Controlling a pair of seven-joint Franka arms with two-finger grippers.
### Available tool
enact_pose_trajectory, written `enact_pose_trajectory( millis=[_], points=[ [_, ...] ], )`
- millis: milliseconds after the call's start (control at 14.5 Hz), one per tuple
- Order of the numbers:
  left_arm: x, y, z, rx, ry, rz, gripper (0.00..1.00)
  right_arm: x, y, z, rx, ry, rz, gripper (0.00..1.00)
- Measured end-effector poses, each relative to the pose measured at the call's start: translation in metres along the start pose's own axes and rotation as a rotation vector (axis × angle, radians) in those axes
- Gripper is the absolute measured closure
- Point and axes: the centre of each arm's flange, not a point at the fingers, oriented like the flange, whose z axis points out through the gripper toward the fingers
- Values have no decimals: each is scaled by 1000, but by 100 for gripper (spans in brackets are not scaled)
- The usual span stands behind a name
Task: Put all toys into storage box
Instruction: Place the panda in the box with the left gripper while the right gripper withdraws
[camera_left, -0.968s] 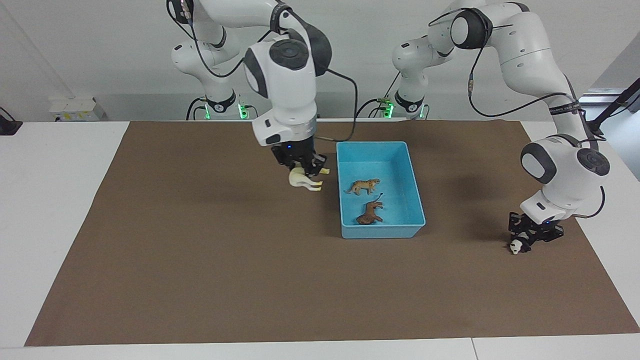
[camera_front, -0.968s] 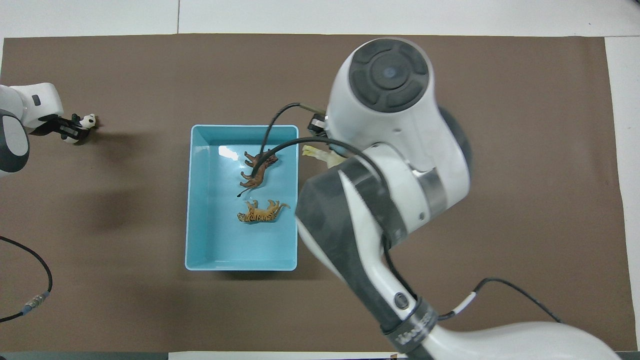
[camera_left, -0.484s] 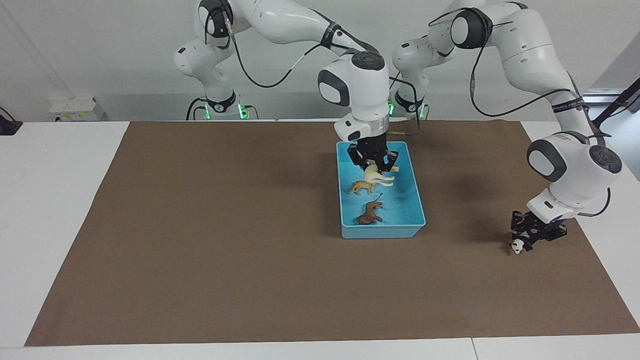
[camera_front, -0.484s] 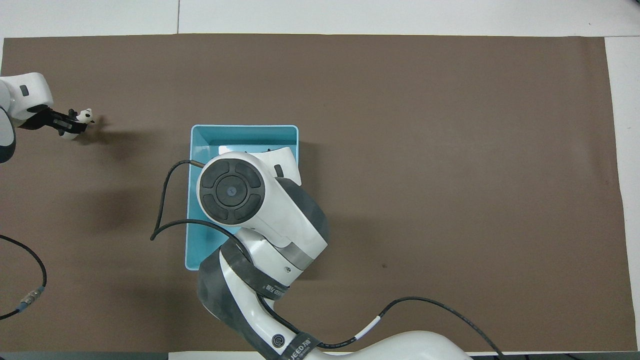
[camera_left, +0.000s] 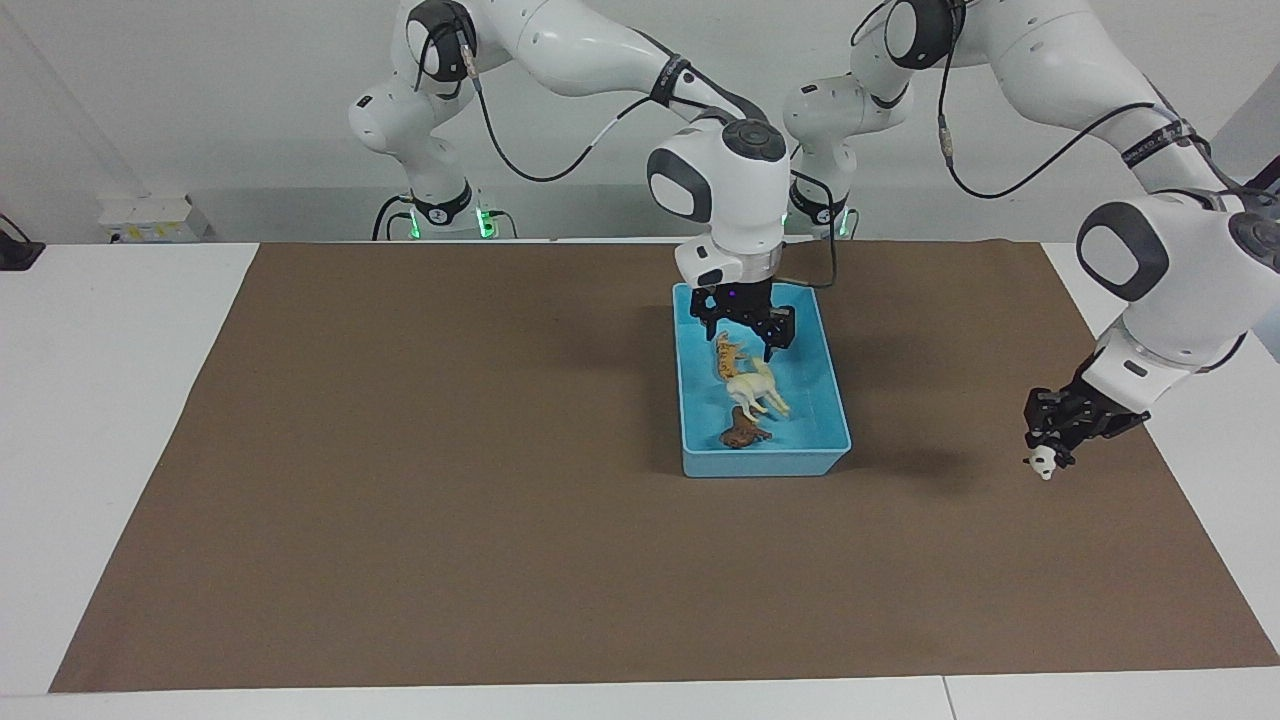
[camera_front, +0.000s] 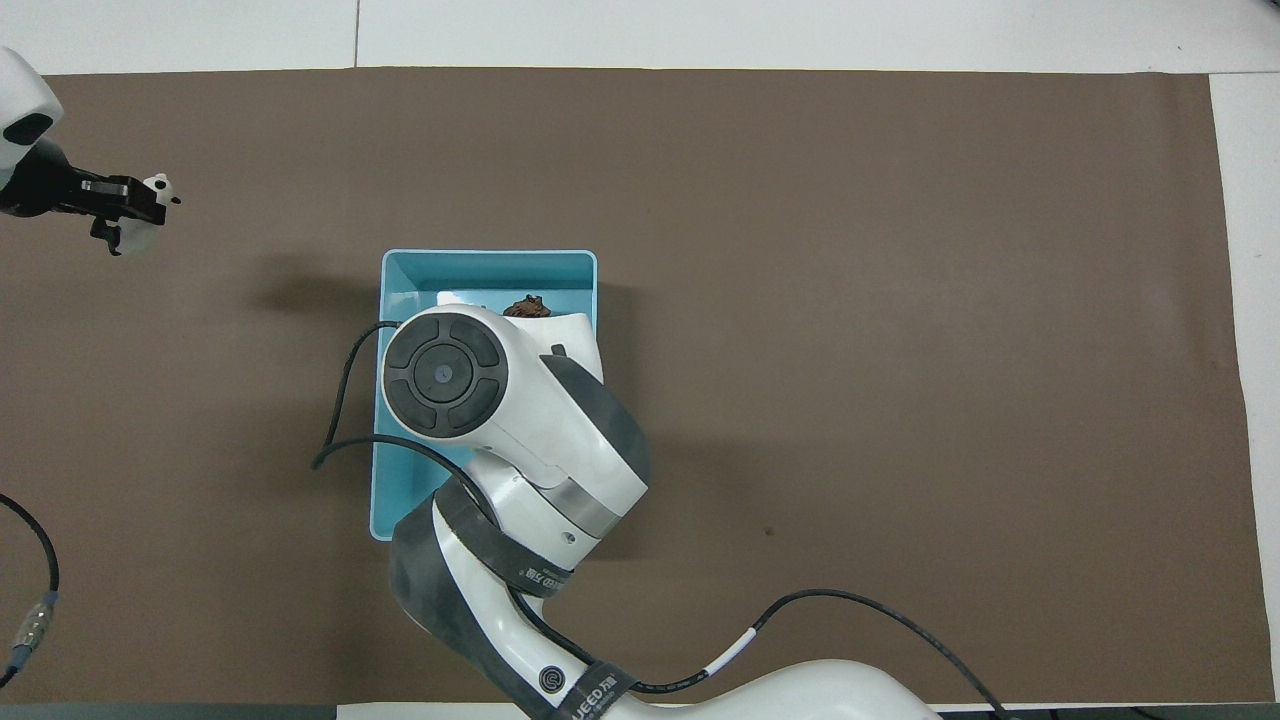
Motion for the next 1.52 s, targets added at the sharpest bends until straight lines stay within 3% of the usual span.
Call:
enact_pose_trajectory(
  millis=[138, 415, 553, 691, 829, 1037, 1244, 1521],
  points=[
    [-2, 58, -23, 1, -17, -94, 54, 52, 20, -39, -9, 11, 46, 0],
    [-18, 229, -30, 18, -61, -300, 54, 212, 118, -128, 0, -8, -5, 0],
    [-40, 301, -13, 38, -95, -353, 54, 264, 165, -144, -18, -21, -76, 0],
    [-65, 332, 3, 63, -131, -344, 54, 302, 202, -148, -38, -36, -176, 0],
    [-80, 332, 13, 76, -151, -334, 39, 334, 239, -148, -61, -65, -293, 0],
    [-85, 325, 10, 75, -146, -324, 3, 388, 312, -142, -79, -115, -448, 0],
    [-73, 299, -4, 81, -93, -285, 0, 423, 373, -138, -73, -140, -558, 0],
    [-47, 184, -44, 67, -24, -242, 0, 444, 425, -147, -61, -150, -647, 0]
  ],
)
